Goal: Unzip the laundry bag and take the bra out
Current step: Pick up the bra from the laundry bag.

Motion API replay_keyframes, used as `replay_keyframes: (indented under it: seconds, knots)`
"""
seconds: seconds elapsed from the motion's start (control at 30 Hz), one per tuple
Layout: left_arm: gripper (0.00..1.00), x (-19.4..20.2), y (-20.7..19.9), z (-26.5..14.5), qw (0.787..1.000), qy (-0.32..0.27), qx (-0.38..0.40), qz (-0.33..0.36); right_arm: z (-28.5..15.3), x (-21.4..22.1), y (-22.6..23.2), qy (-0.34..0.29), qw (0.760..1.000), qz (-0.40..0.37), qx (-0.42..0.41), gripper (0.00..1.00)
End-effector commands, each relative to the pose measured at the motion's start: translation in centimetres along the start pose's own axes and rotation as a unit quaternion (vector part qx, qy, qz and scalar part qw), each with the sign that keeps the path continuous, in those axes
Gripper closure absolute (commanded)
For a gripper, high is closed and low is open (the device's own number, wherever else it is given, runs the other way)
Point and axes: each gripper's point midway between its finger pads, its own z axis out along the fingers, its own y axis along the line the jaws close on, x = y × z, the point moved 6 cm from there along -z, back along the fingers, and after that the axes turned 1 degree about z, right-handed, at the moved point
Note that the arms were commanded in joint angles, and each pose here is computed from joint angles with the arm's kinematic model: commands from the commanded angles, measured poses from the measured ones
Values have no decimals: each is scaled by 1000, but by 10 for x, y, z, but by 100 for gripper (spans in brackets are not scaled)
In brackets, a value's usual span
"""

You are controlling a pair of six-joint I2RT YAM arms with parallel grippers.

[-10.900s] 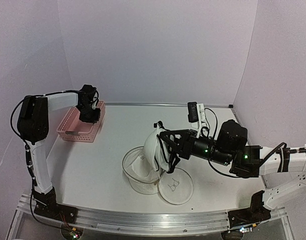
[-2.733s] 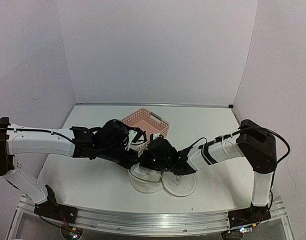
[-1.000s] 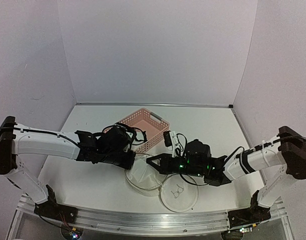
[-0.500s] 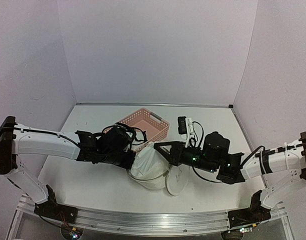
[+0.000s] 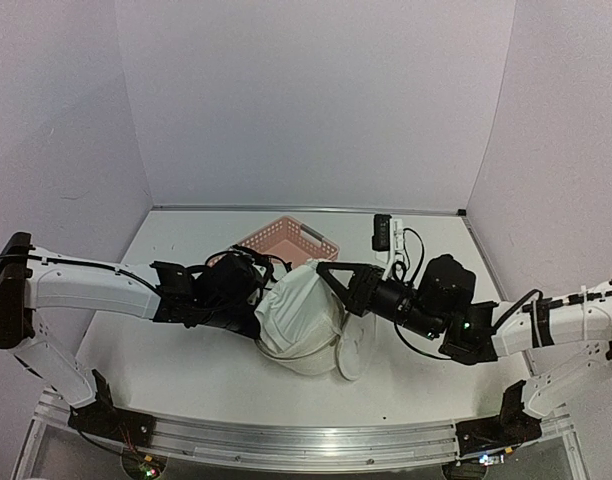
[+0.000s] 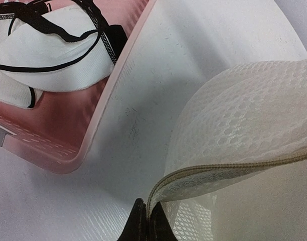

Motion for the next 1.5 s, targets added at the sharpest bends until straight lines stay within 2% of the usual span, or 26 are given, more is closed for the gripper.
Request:
replay_keyframes:
  seconds: [0.0, 0.5, 0.73, 1.1, 1.47]
  knots:
    - [100, -15, -13, -5, 999, -21, 28, 2, -1, -57, 45, -106, 992, -4, -63, 100]
    - [100, -12, -15, -5, 999, -16, 43, 7, 0, -99, 78, -168, 981, -23, -96, 100]
    - [100, -15, -16, -9, 999, -22, 47, 10, -4, -104, 84, -173, 978, -30, -109, 100]
    - [100, -10, -22, -14, 997, -14, 72, 26, 1, -115, 81, -177, 981, -56, -50, 100]
    - [100, 4, -11, -39, 996, -29, 84, 17, 37, -140, 84, -187, 978, -89, 14, 100]
